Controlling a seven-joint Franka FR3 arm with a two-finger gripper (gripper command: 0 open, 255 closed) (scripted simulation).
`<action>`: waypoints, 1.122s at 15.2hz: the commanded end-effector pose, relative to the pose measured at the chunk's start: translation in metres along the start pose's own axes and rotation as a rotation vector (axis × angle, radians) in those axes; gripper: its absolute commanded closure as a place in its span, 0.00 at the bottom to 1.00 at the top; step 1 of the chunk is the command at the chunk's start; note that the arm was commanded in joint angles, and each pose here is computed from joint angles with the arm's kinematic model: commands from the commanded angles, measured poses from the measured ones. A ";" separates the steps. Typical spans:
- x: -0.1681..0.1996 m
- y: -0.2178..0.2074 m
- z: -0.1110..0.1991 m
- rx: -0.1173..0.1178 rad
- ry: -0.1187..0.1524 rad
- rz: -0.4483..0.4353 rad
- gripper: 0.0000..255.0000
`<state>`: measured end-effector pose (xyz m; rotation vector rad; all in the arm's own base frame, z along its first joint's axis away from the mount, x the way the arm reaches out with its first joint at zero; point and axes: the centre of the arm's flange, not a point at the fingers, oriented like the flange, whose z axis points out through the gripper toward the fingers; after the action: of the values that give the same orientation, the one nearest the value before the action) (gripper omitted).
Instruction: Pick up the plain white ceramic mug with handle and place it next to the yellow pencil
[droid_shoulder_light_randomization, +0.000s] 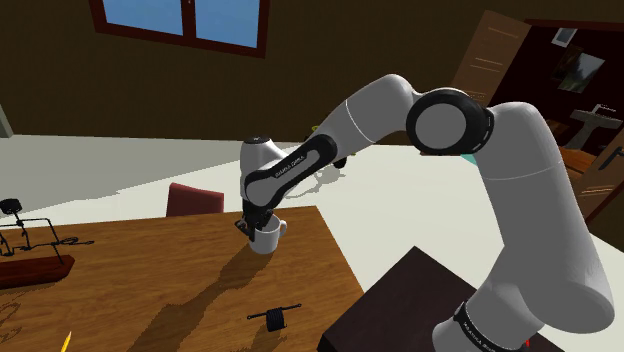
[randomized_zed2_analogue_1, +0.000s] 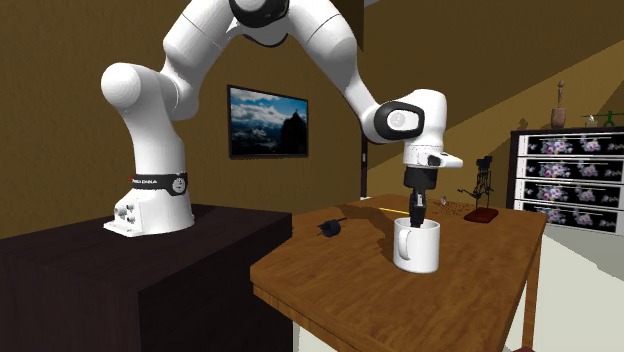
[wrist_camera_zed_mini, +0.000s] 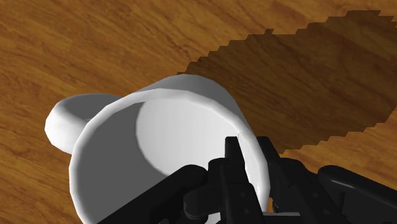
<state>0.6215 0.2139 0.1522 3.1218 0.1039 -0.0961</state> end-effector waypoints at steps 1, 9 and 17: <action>0.000 0.000 -0.005 0.000 0.000 0.000 1.00; -0.003 0.001 -0.047 0.000 0.000 0.000 1.00; -0.006 0.001 -0.090 0.000 0.000 0.000 1.00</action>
<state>0.6226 0.2142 0.2354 3.1218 0.1038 -0.0966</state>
